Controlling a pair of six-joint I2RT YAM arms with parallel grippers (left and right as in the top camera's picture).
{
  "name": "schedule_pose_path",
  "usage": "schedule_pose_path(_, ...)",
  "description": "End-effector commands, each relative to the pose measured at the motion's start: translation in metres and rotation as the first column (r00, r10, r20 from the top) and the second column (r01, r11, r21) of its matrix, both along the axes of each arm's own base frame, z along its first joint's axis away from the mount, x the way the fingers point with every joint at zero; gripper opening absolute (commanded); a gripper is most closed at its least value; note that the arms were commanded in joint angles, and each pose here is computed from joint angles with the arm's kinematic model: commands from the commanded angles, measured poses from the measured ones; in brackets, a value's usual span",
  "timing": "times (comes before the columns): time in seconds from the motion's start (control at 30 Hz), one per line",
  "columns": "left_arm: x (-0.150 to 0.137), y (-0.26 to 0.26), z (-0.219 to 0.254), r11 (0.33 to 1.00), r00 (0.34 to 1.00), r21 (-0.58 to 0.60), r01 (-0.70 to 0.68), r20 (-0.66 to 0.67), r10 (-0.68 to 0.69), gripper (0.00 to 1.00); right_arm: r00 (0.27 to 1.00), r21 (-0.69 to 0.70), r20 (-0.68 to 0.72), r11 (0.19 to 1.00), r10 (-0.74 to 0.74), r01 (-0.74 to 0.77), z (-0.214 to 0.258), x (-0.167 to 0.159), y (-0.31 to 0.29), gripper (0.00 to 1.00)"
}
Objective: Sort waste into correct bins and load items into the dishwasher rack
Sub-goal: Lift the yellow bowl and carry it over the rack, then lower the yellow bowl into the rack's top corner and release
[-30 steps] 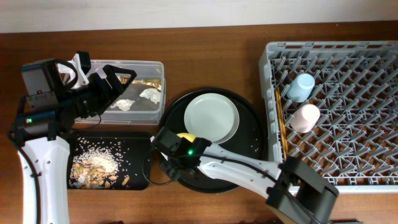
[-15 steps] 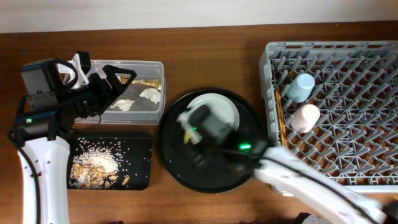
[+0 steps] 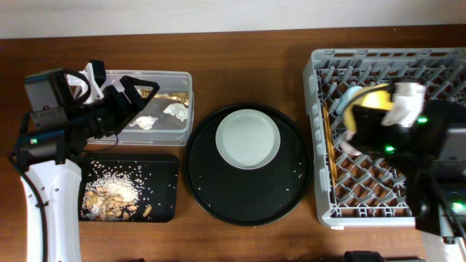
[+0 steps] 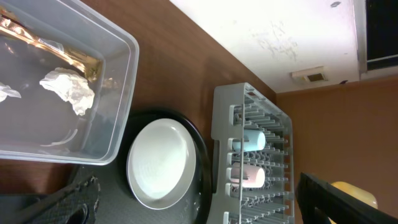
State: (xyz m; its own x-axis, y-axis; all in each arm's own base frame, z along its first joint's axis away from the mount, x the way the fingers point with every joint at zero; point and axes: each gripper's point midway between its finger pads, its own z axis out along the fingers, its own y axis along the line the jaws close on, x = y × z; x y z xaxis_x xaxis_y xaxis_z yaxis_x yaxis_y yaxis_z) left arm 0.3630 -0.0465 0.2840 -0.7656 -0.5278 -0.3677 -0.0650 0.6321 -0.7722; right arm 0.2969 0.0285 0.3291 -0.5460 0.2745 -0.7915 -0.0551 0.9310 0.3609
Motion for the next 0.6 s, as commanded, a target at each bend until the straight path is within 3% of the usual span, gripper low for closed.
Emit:
schedule_pose_path(0.0,0.000,0.001,0.003,1.000,1.000,-0.007,-0.002,0.005,0.002,0.99,0.999,0.086,0.034,0.995,0.039,-0.042,0.011,0.006,-0.014,0.04)
schedule_pose_path(0.13,0.000,0.001,0.003,1.000,1.000,-0.007,-0.002,0.005,0.002,0.99,0.993,0.177,0.047,0.977,0.110,-0.117,0.006,0.025,-0.025,0.04)
schedule_pose_path(0.27,0.000,0.001,0.003,1.000,1.000,-0.007,-0.002,0.005,0.002,0.99,0.949,0.324,0.162,0.894,0.269,-0.309,0.007,0.061,-0.036,0.04)
schedule_pose_path(0.43,0.000,0.001,0.003,1.000,1.000,-0.007,-0.002,0.005,0.002,0.99,0.926,0.388,0.272,0.851,0.261,-0.354,-0.004,0.107,-0.092,0.04)
schedule_pose_path(0.57,0.000,0.001,0.003,1.000,1.000,-0.007,-0.002,0.005,0.002,0.99,0.907,0.436,0.326,0.810,0.265,-0.393,-0.020,0.123,-0.134,0.04)
